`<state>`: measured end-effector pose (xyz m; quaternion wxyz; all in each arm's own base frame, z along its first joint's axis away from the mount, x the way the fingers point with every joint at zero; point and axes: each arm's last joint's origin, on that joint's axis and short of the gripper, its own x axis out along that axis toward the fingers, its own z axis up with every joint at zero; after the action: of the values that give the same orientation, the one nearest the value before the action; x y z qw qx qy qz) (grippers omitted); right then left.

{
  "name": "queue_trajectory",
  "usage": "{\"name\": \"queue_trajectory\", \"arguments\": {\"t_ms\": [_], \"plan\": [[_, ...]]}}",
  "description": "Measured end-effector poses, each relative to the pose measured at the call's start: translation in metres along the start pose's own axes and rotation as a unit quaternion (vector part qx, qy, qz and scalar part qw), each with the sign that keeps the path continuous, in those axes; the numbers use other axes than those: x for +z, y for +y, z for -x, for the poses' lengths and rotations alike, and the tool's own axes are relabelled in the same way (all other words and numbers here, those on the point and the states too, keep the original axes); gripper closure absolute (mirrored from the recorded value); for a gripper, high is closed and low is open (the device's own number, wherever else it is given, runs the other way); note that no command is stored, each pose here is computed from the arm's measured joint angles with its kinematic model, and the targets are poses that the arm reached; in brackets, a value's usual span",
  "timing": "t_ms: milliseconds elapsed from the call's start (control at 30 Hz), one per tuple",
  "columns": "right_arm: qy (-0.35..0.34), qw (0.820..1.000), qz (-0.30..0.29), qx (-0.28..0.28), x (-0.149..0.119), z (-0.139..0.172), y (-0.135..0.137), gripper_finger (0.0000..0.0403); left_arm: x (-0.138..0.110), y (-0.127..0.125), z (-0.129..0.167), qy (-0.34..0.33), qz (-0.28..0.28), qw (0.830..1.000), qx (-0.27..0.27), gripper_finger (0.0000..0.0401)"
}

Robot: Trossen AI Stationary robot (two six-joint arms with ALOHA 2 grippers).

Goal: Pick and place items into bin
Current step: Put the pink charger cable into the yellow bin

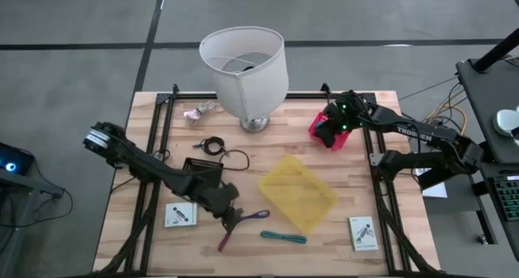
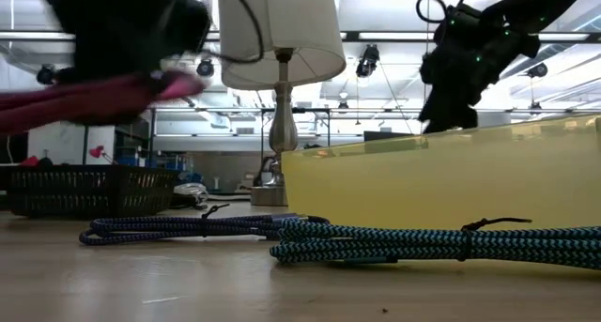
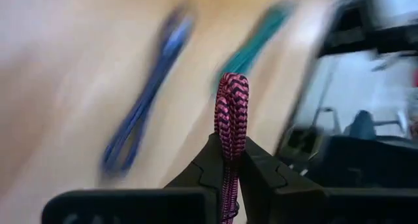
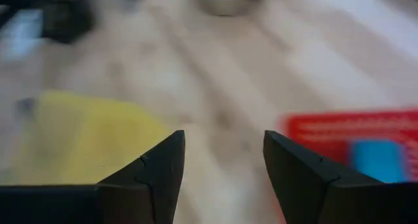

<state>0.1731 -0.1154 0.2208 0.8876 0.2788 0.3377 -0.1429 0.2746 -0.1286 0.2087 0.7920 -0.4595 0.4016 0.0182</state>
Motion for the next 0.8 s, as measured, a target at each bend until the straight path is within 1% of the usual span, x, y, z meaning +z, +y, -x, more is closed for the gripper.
{"name": "queue_trajectory", "arguments": {"t_ms": [33, 100, 133, 200, 300, 367, 433, 567, 600, 633, 667, 800], "plan": [[0.0, 1.0, 0.006, 0.029, 0.0, -0.001, 0.003, 0.021, 0.004, -0.006, 0.003, -0.034, -0.037, 0.999, -0.02, 0.039], [-0.006, 0.997, 0.023, 0.08, 0.002, -0.003, 0.01, 0.0214, 0.01, -0.017, 0.012, -0.105, -0.103, 0.988, -0.051, 0.0391], [-0.009, 0.994, 0.032, 0.102, 0.002, -0.003, 0.014, 0.0217, 0.013, -0.022, 0.017, -0.138, -0.123, 0.981, -0.06, 0.0391], [-0.012, 0.989, 0.052, 0.139, 0.003, -0.005, 0.023, 0.0222, 0.02, -0.025, 0.023, -0.193, -0.151, 0.968, -0.052, 0.0391], [-0.021, 0.976, 0.093, 0.194, 0.003, -0.006, 0.041, 0.0232, 0.031, -0.028, 0.033, -0.269, -0.171, 0.947, -0.033, 0.0391], [-0.037, 0.964, 0.128, 0.231, 0.005, -0.007, 0.056, 0.0237, 0.04, -0.031, 0.04, -0.323, -0.167, 0.931, -0.031, 0.0391], [-0.062, 0.947, 0.167, 0.266, 0.006, -0.008, 0.074, 0.0242, 0.047, -0.033, 0.044, -0.36, -0.172, 0.916, -0.031, 0.0391], [-0.114, 0.907, 0.238, 0.329, 0.006, -0.007, 0.106, 0.0248, 0.06, -0.042, 0.051, -0.423, -0.196, 0.882, -0.068, 0.0391], [-0.124, 0.899, 0.249, 0.338, 0.005, -0.006, 0.112, 0.0248, 0.062, -0.043, 0.053, -0.434, -0.202, 0.875, -0.072, 0.0391], [-0.133, 0.896, 0.254, 0.34, 0.005, -0.006, 0.116, 0.0247, 0.064, -0.044, 0.054, -0.442, -0.206, 0.87, -0.074, 0.0391], [-0.141, 0.897, 0.253, 0.335, 0.004, -0.006, 0.12, 0.0245, 0.065, -0.044, 0.054, -0.446, -0.208, 0.867, -0.073, 0.0391], [-0.155, 0.911, 0.237, 0.3, 0.003, -0.008, 0.124, 0.0227, 0.069, -0.042, 0.055, -0.453, -0.21, 0.864, -0.062, 0.0391]]}}
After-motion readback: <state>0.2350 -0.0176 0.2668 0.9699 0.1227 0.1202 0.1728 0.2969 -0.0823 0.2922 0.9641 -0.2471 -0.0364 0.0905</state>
